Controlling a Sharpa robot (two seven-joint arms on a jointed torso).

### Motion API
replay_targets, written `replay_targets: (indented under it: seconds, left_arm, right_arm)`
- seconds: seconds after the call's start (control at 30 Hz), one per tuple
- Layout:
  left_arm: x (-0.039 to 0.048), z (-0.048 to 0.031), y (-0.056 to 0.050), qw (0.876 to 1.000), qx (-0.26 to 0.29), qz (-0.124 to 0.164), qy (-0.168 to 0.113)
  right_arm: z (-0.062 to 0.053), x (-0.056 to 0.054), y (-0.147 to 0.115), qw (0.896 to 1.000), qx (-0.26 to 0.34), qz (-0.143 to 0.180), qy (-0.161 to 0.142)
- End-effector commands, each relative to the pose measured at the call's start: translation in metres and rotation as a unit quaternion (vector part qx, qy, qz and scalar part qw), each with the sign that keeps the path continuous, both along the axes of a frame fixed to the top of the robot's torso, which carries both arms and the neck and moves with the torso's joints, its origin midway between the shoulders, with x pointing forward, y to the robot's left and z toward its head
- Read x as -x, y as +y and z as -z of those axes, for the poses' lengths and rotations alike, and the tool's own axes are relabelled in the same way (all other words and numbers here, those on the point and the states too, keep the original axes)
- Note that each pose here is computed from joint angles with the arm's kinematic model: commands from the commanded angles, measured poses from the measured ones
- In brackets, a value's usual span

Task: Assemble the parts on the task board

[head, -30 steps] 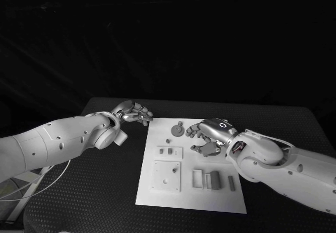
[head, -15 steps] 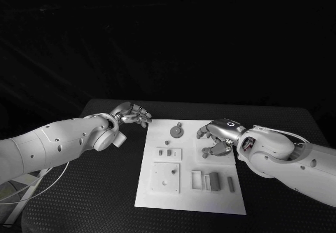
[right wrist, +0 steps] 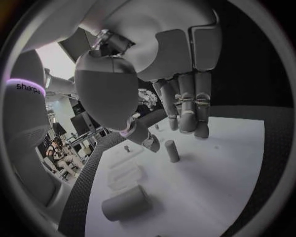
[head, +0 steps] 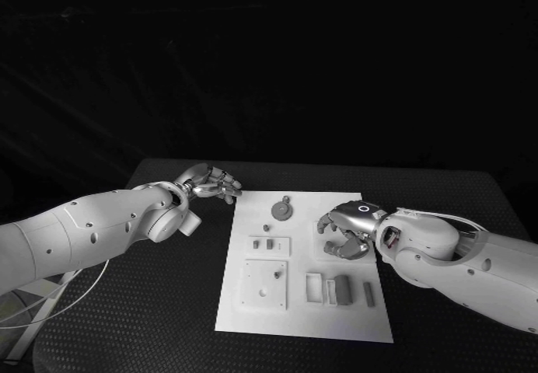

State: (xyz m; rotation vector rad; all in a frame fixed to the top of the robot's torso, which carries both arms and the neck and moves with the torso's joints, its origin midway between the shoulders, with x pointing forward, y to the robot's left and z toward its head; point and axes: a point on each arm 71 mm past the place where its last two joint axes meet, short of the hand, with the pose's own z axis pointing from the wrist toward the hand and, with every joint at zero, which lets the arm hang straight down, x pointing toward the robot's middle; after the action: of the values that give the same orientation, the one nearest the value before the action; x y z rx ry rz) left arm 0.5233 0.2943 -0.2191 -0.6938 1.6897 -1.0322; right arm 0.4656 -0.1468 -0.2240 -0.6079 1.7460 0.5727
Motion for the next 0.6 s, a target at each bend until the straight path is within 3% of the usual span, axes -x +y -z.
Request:
replay_targets:
  seconds: [0.03,0.6]
  left_arm:
    - [0.0,-0.0015,-0.001,1.0,0.006,0.004,-0.004]
    - [0.0003,-0.0012,-0.0006,1.0,0.005,0.004,-0.001]
  right_arm:
    - [0.0039,0.0016,0.0005,1.0,0.014,-0.007,-0.008]
    - [0.0118,0.0045,0.0061,1.0,-0.002,-0.012,-0.021]
